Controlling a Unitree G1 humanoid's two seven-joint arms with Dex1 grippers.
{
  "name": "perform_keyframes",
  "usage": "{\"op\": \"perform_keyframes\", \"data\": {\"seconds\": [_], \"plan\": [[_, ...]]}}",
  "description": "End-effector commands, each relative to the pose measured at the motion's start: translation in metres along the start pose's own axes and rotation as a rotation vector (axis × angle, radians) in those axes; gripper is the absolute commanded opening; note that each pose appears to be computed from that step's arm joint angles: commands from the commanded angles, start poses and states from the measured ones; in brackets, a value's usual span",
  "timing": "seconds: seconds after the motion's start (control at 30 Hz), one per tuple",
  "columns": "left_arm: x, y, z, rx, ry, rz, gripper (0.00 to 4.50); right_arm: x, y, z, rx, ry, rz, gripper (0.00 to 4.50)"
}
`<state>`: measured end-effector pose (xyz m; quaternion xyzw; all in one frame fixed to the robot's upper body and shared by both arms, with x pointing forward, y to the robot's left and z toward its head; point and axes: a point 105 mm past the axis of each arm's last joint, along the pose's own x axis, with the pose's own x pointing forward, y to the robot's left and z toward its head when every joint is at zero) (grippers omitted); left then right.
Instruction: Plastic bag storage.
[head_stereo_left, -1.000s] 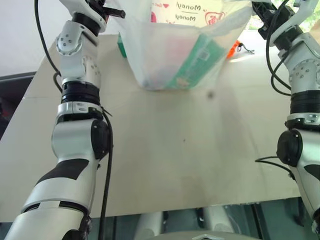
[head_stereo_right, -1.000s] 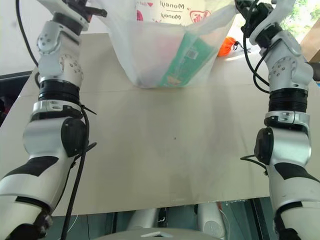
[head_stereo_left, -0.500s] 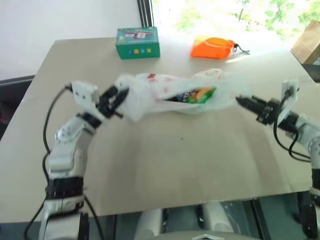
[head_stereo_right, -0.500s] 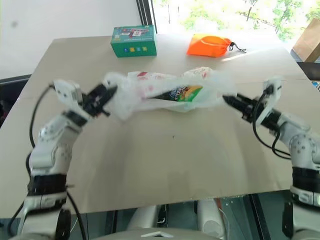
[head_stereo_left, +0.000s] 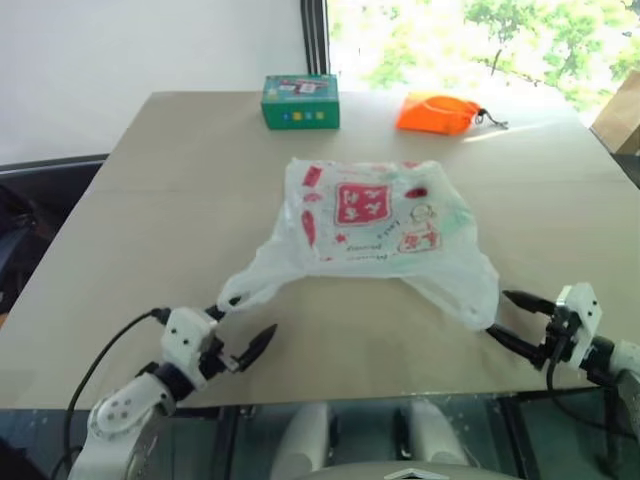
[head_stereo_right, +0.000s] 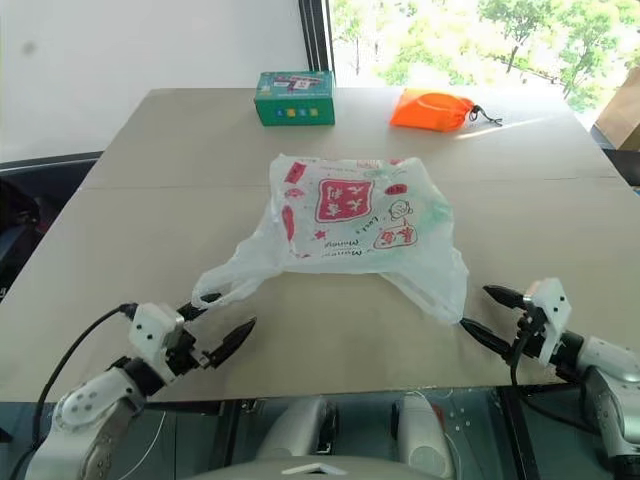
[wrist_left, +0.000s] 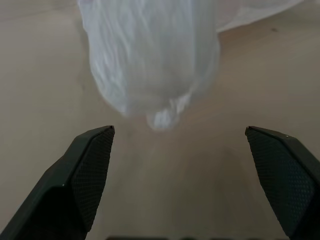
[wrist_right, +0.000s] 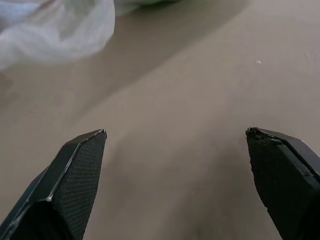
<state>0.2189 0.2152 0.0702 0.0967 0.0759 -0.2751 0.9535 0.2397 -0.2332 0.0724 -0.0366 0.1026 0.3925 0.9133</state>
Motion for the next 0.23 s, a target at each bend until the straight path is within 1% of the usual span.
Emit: {"op": "perform_keyframes", "data": {"seconds": [0.03,0.1,0.23], "plan": [[-0.016,0.011,-0.006,0.045,-0.005,0.095,4.45,-0.026,-0.012,-0.007,-0.101,0.007,-0.024,4.50],[-0.019,0.014,-0.008,0.076,-0.017,0.113,4.45,-0.031,-0.018,-0.006,-0.111,-0.034,-0.039,4.50],[-0.022,0.006,-0.012,0.099,-0.026,0.077,4.45,-0.033,-0.024,-0.007,-0.131,-0.043,-0.038,4.50]]}}
